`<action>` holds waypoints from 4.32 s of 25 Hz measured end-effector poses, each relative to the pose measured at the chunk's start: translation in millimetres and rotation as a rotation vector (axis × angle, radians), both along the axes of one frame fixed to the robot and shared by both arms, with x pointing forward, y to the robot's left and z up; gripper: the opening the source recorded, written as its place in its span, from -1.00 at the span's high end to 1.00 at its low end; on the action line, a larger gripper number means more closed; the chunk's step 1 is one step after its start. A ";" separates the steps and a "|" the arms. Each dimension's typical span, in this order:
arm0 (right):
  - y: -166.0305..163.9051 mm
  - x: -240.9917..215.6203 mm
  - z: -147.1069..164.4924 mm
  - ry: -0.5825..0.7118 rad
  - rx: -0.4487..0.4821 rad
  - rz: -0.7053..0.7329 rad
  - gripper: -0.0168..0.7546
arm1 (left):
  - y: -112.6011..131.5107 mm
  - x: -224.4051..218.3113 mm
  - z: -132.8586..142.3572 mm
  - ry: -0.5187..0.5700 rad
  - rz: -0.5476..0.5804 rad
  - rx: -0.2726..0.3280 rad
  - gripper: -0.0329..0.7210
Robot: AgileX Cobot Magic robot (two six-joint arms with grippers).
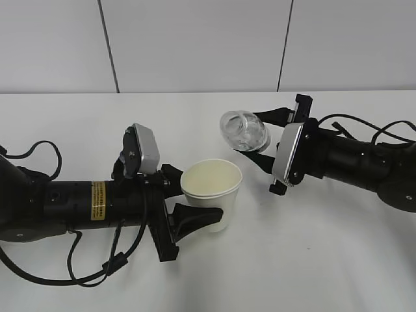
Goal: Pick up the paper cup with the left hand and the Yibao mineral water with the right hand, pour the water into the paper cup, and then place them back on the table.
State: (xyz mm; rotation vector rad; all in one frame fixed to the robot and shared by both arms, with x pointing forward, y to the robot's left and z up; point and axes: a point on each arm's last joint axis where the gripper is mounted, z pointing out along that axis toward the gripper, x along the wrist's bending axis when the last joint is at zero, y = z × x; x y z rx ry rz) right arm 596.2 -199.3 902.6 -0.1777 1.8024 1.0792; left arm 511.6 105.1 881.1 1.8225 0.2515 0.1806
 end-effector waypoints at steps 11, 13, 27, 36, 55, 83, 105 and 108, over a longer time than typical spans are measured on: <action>0.0 0.0 0.0 -0.113 -0.103 0.018 -0.17 | -0.1 -0.7 -0.2 -0.001 -0.009 0.003 -0.24; -0.3 0.3 0.2 -0.129 -0.116 0.015 -0.17 | -0.2 -1.0 -0.3 -0.002 -0.013 0.004 -0.24; -0.6 0.7 0.3 -0.285 -0.258 0.035 -0.17 | -0.7 -3.9 -1.2 -0.008 -0.048 0.016 -0.24; -0.1 7.5 6.4 -0.348 -0.286 0.031 -0.17 | -0.9 -5.1 -1.5 -0.010 -0.063 0.021 -0.24; -0.1 7.4 8.0 -0.446 -0.373 0.043 -0.17 | -0.3 -2.1 -0.9 -0.006 -0.027 0.012 -0.24; 2.1 15.5 19.7 -0.556 -0.425 0.060 -0.17 | 1.3 -0.8 -9.5 0.016 -0.006 0.057 -0.24; 2.3 15.5 19.9 -0.613 -0.476 0.070 -0.17 | -0.2 -2.8 -6.4 0.007 -0.032 0.022 -0.24; 2.3 15.5 19.9 -0.614 -0.477 0.070 -0.17 | -0.3 -3.5 -6.6 0.006 -0.041 0.025 -0.24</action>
